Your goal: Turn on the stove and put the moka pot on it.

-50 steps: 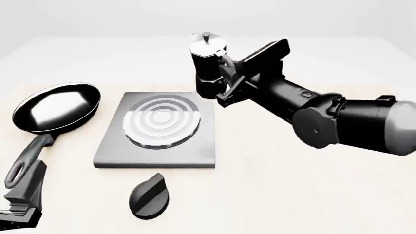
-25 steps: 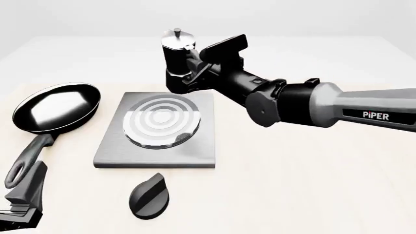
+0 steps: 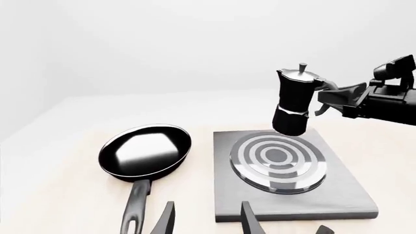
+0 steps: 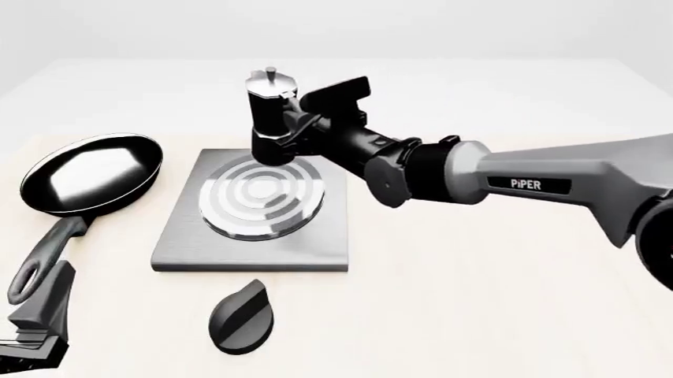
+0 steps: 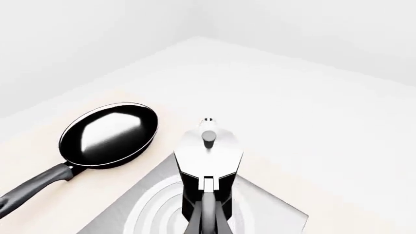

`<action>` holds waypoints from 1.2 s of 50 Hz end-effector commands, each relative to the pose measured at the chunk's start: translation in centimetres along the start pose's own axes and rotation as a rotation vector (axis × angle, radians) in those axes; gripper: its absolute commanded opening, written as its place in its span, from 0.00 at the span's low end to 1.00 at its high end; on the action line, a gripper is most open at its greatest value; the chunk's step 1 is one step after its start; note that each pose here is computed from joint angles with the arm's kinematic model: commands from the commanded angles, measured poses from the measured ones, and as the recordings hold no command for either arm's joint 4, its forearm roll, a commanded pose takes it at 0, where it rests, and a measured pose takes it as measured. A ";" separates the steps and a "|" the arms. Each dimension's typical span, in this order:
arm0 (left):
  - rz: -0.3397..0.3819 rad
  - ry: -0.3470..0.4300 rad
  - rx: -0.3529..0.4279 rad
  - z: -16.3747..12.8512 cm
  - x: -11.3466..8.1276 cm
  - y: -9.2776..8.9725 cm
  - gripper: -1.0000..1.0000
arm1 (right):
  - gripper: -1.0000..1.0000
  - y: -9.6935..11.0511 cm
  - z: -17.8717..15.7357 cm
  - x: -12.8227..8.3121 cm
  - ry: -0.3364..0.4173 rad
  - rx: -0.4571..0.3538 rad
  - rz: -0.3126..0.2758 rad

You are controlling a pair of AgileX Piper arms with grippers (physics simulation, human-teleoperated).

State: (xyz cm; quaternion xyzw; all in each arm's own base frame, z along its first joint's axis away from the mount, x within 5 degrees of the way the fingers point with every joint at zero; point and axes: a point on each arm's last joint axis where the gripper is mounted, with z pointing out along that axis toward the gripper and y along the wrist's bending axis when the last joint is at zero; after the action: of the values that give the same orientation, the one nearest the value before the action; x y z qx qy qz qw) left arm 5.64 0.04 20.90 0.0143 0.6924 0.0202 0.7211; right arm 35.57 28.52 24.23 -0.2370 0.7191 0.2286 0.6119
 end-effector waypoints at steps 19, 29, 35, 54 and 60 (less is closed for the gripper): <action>0.002 0.002 -0.009 0.0 0.0 0.1 1.00 | 0.00 2.0 1.5 3.7 0.047 -0.042 0.032; -0.001 0.000 -0.014 0.0 0.0 0.1 1.00 | 0.00 2.2 2.0 4.6 0.076 -0.046 0.018; -0.004 -0.002 -0.016 0.0 0.0 0.1 1.00 | 0.00 2.4 2.1 4.9 0.085 -0.051 0.013; -0.004 -0.004 -0.016 0.0 0.0 0.1 1.00 | 0.00 2.5 2.0 5.3 0.098 -0.053 0.012; -0.004 -0.002 -0.016 0.0 0.0 0.1 1.00 | 1.00 3.0 1.7 4.9 0.095 -0.061 0.011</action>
State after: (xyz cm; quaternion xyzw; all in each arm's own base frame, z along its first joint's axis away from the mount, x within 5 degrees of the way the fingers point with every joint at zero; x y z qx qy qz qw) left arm 5.64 0.13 20.93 0.0074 0.6912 0.0245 0.7222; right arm 34.81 31.35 19.28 -0.2666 0.7373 0.2364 0.5739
